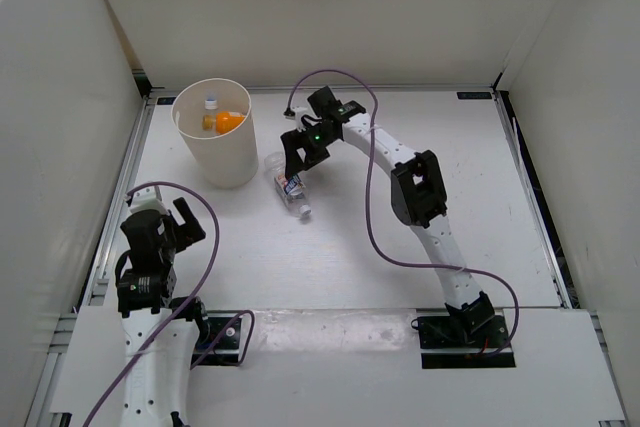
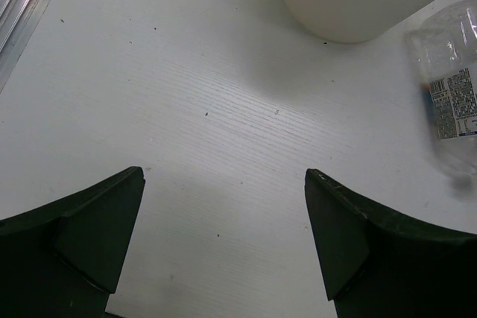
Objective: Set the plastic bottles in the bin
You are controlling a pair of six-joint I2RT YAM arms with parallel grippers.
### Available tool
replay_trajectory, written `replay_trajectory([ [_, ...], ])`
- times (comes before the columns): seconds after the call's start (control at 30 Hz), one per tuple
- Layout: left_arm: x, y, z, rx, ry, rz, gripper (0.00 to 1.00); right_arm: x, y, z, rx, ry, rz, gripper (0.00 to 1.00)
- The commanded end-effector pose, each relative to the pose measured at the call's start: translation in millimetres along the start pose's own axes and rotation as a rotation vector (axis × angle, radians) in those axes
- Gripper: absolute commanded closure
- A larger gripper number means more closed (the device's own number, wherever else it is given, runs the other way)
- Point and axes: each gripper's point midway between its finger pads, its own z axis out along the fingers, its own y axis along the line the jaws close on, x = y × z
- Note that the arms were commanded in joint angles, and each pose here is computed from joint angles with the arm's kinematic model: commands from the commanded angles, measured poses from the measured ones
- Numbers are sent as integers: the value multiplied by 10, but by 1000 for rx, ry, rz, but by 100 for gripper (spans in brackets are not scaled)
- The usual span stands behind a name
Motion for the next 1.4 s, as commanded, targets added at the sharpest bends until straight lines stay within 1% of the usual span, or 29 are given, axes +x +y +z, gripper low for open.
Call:
replay_trajectory([
  [0.0,-14,-19,3,9,-4,4,1,-64,34,-95,9,-4,-35,10],
  [0.2,-19,-35,-7,17,-7,6,1,-117,124,-107,-12,-17,-57,10],
  [0.27,-23,-42,-14,20,-11,7,1,-108,89,-91,20,-12,-67,10],
  [0.5,-17,-43,-12,21,-9,12,1,-63,185,-7,56,18,-120,10],
  [0.63,-29,-44,-24,23,-18,10,1,-3,166,76,64,43,-109,10],
  [0.77,-13,-43,-26,23,-12,12,1,-44,201,99,82,32,-105,10],
  [0.97,-23,-42,-34,21,-19,9,1,-88,193,170,158,26,-124,10],
  [1.03,-24,-43,-28,20,-16,11,1,-75,140,177,206,35,-121,11],
  [1.07,-20,-43,-23,20,-15,10,1,-104,100,149,246,32,-131,14],
  [1.1,-19,-38,-21,17,-14,7,1,-86,181,168,256,45,-147,17],
  [1.17,-18,-44,-15,19,-13,9,1,-21,139,180,290,74,-167,22],
  [1.2,-25,-45,-20,20,-16,10,1,17,141,192,299,89,-169,31],
  [1.23,-12,-43,-13,19,-12,9,1,33,131,190,314,95,-168,36],
  [1.27,-14,-34,-12,15,-13,9,1,28,82,172,342,98,-171,39],
  [1.3,-14,-40,-10,18,-12,10,1,94,43,202,348,122,-160,45],
  [1.37,-12,-40,-8,17,-10,10,1,145,-18,163,373,143,-136,51],
])
